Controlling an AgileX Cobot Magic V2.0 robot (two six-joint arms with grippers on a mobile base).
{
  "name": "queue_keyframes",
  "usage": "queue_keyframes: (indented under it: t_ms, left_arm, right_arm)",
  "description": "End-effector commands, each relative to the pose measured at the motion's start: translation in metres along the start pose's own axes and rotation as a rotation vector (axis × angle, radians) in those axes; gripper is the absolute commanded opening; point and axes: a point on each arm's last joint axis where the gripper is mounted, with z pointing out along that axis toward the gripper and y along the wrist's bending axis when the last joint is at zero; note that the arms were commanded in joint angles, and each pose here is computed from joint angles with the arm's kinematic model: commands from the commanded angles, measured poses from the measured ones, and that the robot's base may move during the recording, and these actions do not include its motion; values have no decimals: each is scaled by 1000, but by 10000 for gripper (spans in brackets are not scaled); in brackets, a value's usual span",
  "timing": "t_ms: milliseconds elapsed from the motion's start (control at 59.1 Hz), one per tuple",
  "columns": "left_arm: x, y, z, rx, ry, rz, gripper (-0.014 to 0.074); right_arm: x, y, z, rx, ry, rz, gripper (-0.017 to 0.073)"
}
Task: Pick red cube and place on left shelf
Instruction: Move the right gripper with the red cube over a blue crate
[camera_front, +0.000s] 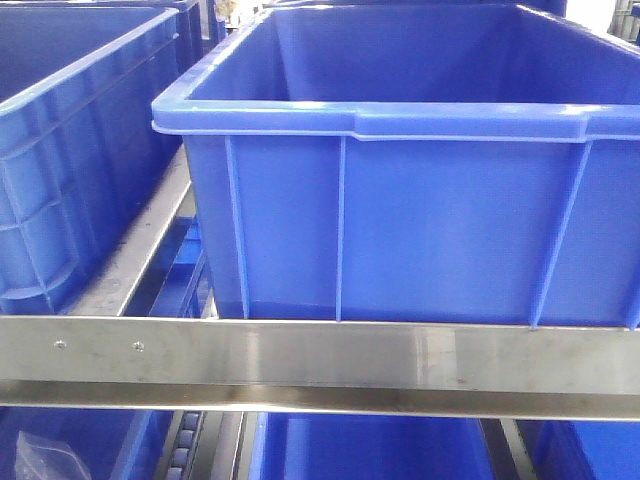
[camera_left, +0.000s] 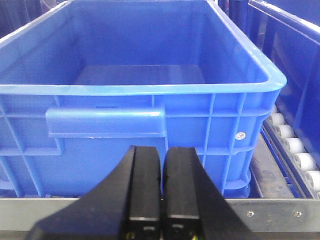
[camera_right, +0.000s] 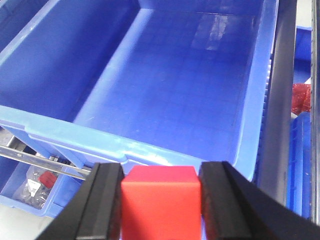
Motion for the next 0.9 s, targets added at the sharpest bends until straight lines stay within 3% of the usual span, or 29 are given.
queue_keyframes:
  t_ms: [0, 879]
  left_arm:
    - [-1, 0, 0, 9, -81, -4, 101]
    - [-1, 0, 0, 9, -81, -4, 101]
  right_arm:
    - [-14, 1, -5, -5, -100, -7, 54]
    - [-14, 1, -3, -4, -100, -7, 54]
